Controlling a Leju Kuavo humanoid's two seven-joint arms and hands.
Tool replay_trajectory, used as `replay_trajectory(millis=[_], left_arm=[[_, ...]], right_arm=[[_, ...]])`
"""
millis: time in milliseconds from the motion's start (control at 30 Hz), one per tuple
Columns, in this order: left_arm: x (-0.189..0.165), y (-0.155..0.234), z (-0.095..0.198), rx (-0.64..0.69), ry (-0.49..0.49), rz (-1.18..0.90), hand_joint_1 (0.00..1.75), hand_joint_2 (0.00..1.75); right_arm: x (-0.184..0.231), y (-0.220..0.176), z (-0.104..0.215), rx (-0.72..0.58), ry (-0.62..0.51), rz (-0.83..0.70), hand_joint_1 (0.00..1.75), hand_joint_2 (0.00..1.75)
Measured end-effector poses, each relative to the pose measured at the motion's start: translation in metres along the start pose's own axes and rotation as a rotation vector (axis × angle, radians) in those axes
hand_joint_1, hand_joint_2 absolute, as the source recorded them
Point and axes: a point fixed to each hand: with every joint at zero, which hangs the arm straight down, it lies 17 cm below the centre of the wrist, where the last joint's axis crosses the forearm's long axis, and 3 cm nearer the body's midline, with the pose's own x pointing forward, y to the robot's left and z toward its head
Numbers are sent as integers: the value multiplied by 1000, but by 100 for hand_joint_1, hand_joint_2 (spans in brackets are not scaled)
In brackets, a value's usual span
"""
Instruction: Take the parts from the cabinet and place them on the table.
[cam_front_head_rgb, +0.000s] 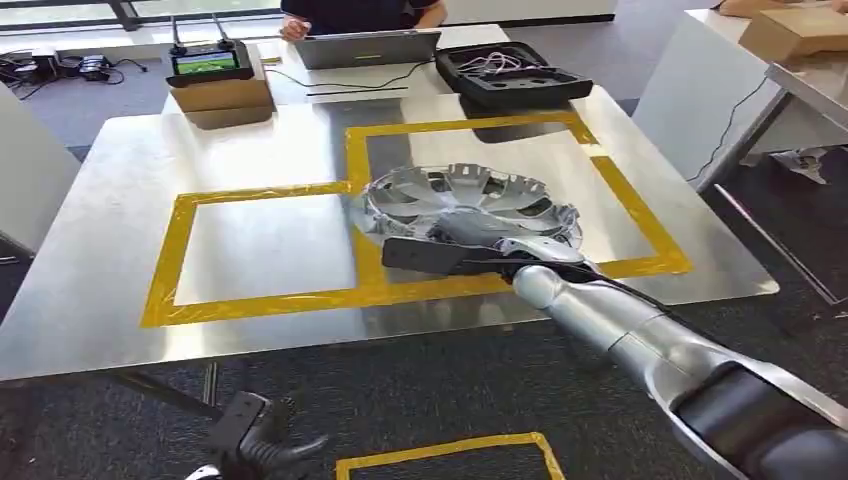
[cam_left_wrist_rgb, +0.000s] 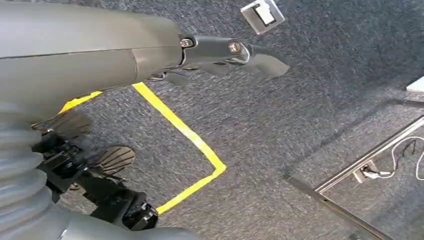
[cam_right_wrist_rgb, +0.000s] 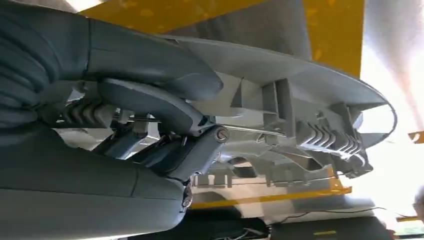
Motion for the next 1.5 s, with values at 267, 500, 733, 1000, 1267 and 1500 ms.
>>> replay_trajectory(millis=[267,500,733,1000,1267,1500], left_arm=[[-2,0,-1,5,17,6,0,175],[-4,-2,-2,8,31,6,0,175],[-5,-5,-3,-3,40,-14,0,175],[-9,-5,-3,1,57,-77,0,0],[-8,-7,-4,-7,55,-79,0,0],[-5,-7,-4,-2,40,-56,0,0]], right_arm=[[-21,10,-2,9,77,2,175,175],[-43,17,0,5,145,-8,175,175],[-64,24,5,9,204,-7,175,175],[-73,27,7,4,229,-1,0,0],[-69,26,7,-28,189,-24,0,0],[-27,5,1,-130,8,-120,0,0]])
